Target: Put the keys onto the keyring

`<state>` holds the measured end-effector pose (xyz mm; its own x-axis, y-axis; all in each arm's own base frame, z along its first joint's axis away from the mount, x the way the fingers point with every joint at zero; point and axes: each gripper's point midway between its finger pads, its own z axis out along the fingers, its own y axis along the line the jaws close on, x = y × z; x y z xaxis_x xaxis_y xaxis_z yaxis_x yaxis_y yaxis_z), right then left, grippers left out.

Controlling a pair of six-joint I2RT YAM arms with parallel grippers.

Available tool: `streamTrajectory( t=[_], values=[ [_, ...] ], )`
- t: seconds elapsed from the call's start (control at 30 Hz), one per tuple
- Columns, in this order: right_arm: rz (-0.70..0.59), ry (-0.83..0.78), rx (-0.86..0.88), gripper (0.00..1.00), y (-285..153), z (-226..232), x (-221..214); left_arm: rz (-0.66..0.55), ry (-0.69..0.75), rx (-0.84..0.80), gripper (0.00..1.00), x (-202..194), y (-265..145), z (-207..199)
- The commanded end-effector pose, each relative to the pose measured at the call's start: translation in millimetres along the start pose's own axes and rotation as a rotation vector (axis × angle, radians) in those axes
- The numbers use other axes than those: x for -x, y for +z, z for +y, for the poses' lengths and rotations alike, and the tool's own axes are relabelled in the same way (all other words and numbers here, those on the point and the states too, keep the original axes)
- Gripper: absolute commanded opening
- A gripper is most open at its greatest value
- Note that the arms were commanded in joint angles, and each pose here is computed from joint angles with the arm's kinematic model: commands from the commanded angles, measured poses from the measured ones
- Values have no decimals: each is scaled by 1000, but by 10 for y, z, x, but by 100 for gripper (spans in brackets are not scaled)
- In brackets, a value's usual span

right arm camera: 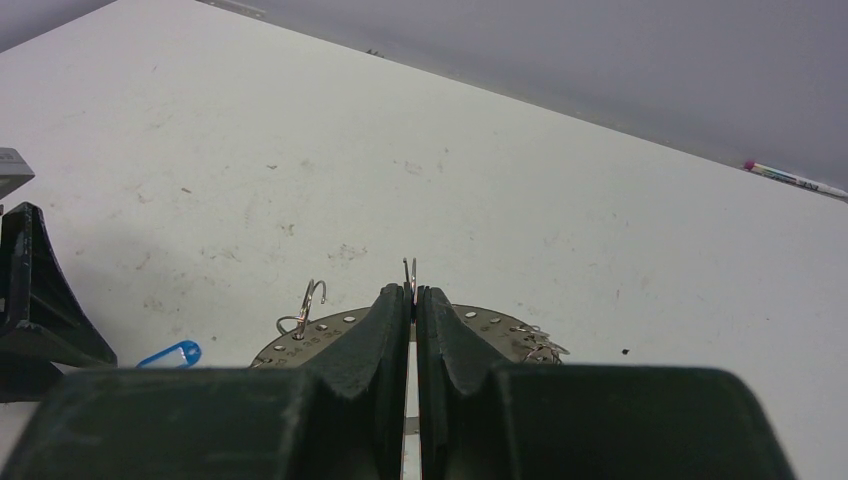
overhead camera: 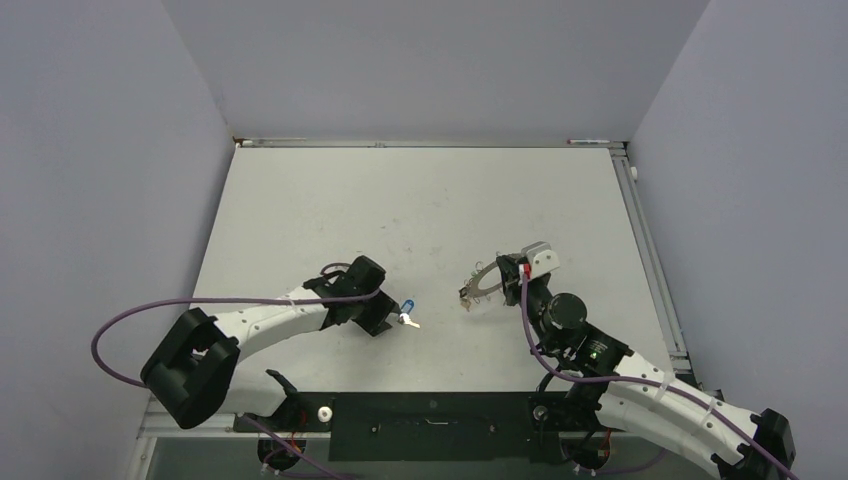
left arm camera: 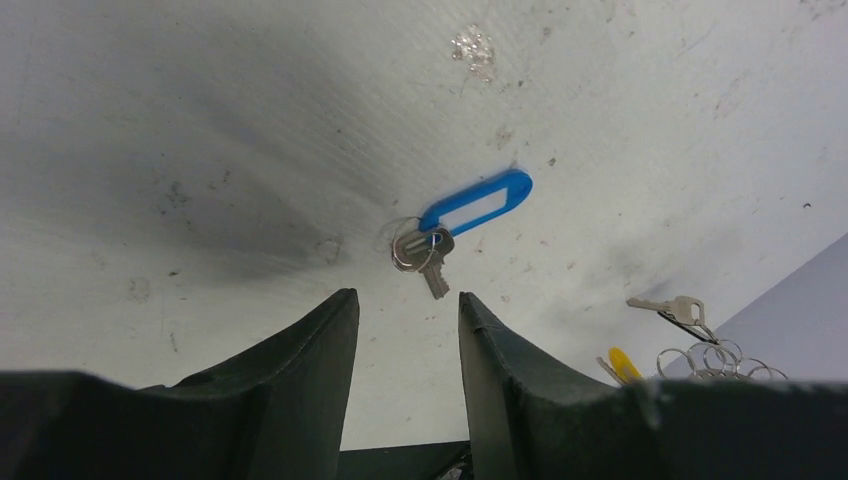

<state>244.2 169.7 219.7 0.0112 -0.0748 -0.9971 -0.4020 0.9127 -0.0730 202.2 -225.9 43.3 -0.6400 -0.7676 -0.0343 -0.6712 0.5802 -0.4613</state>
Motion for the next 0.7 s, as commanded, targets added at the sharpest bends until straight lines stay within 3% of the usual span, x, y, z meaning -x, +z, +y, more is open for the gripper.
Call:
streamTrajectory(
  t=[0.0,0.3,0.67],
  values=[
    [-93,55,-24,5,13,-56,363,-41,-80,-13,38,68,103,-64],
    [-82,40,-15,5,33,-38,339,-71,-85,-32,25,120,224,-105],
    [-77,40,-16,5,25,-42,306,-60,-96,-15,25,98,264,-58]
  ],
)
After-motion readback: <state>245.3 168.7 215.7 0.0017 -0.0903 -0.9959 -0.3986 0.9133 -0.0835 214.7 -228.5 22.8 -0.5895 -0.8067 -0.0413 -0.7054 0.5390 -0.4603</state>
